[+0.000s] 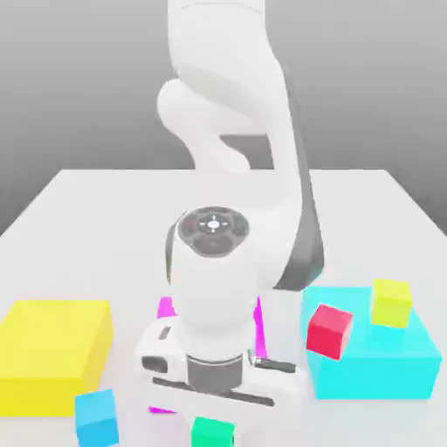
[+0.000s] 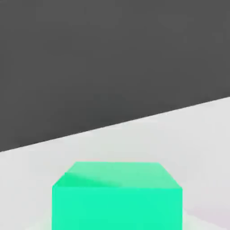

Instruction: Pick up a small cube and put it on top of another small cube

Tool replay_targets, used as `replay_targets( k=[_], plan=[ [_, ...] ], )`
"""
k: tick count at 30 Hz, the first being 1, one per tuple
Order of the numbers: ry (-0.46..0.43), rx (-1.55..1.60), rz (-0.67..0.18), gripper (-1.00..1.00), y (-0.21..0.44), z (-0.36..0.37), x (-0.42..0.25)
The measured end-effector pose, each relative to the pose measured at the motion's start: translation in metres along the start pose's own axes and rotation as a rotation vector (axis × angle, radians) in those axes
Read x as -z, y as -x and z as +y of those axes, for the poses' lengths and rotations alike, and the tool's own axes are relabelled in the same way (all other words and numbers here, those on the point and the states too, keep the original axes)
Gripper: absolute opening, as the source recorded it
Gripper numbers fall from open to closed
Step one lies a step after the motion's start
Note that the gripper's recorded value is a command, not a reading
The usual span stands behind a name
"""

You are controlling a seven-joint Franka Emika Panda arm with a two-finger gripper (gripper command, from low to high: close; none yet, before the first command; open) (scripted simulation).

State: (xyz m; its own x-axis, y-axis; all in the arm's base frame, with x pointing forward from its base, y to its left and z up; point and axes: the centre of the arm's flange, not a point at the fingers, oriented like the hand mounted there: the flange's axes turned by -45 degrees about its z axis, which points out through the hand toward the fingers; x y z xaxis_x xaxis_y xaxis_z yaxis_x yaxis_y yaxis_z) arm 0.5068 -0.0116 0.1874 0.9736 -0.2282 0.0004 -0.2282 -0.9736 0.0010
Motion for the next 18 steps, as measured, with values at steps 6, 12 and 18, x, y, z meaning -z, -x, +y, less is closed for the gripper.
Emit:
replay_targets(
  k=[6, 12, 18],
  plan=[
    [0.018, 0.117, -0.009, -1.0, -0.005, 0.043, 0.015],
    [0.022, 0.244, -0.014, -1.0, -0.006, 0.088, 0.029],
    [0.012, 0.37, -0.011, -1.0, -0.004, 0.131, 0.045]
  ],
)
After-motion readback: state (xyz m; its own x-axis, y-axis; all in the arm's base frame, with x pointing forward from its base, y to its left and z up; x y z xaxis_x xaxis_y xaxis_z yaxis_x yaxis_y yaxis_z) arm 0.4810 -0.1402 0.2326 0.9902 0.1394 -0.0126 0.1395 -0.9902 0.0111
